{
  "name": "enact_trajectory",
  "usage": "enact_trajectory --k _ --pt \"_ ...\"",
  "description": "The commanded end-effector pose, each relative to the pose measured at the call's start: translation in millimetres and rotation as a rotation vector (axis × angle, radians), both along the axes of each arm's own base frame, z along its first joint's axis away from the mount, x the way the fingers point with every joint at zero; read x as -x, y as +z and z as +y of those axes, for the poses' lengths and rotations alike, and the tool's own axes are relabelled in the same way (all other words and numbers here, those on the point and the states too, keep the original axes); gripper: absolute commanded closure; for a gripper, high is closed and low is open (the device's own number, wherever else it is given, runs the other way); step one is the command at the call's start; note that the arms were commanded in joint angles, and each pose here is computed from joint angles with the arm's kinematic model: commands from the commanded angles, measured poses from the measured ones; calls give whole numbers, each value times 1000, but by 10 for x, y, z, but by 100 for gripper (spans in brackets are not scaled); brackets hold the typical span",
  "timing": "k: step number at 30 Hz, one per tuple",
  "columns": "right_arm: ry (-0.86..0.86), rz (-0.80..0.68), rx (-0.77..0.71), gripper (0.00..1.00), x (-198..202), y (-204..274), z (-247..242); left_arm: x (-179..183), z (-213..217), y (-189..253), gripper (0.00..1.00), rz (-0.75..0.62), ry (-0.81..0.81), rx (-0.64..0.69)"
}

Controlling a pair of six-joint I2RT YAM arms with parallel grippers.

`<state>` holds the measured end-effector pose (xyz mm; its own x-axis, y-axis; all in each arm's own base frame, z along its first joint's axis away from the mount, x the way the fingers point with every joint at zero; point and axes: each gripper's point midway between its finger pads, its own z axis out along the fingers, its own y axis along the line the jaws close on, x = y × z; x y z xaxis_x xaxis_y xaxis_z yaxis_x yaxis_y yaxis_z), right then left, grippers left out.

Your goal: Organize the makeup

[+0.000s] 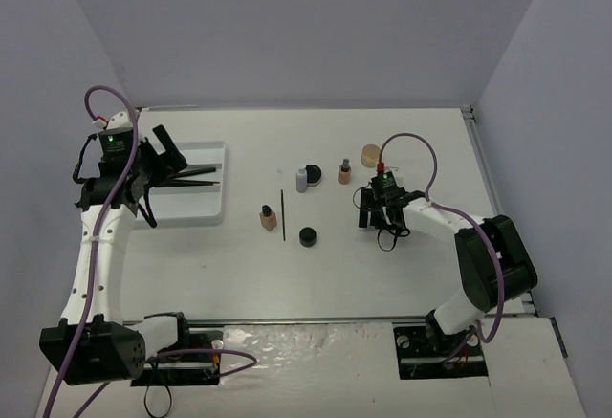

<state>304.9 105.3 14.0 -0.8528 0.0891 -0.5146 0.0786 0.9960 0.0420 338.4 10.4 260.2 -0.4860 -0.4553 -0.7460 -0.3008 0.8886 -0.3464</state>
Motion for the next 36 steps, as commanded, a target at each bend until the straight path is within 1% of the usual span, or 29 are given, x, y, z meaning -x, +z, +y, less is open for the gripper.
enact_trajectory --k 1,4,7,13,17,26,27,32,36 --pt "-45 -22 -1 28 -63 -51 -48 43 -2 191 4 -56 -21 -40" --pt "-35 -6 -6 30 -41 -101 -41 68 -5 199 4 -58 -22 -42" --pt "-19 9 -16 36 -21 -130 -12 82 -5 192 4 -55 -21 -43" --pt "-7 21 -24 59 31 -158 13 97 -23 198 4 -58 -24 -37" --pt "-10 47 -34 73 87 -223 32 100 -31 198 4 -59 -25 -30" --pt "30 90 4 98 191 -332 145 101 -111 227 4 -71 -49 -3" --pt "39 94 9 100 208 -333 165 102 -127 231 4 -71 -53 2" --pt "98 88 14 100 296 -295 336 114 -268 318 4 -88 -98 28" --pt "165 7 -28 100 287 -19 525 154 -455 370 4 -96 -151 76"
